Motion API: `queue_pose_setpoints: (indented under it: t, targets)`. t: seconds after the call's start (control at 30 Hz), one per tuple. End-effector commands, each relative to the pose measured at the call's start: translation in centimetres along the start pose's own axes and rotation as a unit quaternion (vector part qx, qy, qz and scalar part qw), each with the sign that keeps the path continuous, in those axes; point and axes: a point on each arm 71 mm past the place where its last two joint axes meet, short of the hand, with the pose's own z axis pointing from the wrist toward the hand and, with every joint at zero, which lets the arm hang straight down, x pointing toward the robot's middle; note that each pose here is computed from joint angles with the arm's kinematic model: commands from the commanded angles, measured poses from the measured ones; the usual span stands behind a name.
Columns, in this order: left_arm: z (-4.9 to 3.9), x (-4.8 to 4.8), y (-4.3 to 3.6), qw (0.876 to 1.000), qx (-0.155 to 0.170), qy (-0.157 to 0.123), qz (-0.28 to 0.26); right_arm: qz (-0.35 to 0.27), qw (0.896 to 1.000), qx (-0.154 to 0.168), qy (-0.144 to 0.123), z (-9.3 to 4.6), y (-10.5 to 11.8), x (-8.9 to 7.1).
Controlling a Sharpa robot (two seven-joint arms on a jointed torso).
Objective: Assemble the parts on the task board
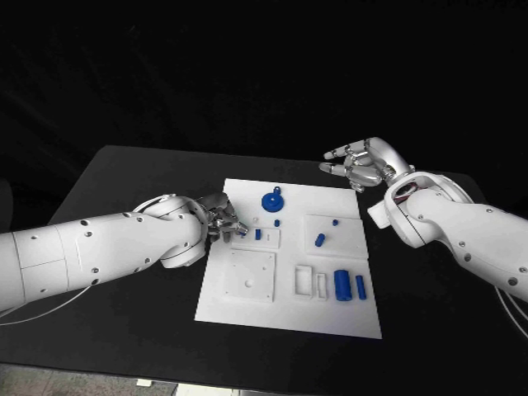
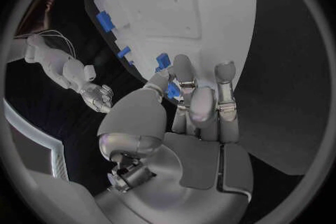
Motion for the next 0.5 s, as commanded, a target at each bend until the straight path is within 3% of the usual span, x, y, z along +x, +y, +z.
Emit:
queue_pose_setpoints:
  t: [0.03,0.5]
  targets:
    - [-0.02,0.73,0.26,1.000,-0.009,0.022,0.012,0.001,1.000,-0.004,0.007,-0.01,0.06,0.12]
    - [-0.08,0.89,0.46,0.999,-0.014,0.032,0.020,0.001,1.000,-0.003,0.007,-0.05,-0.04,0.12]
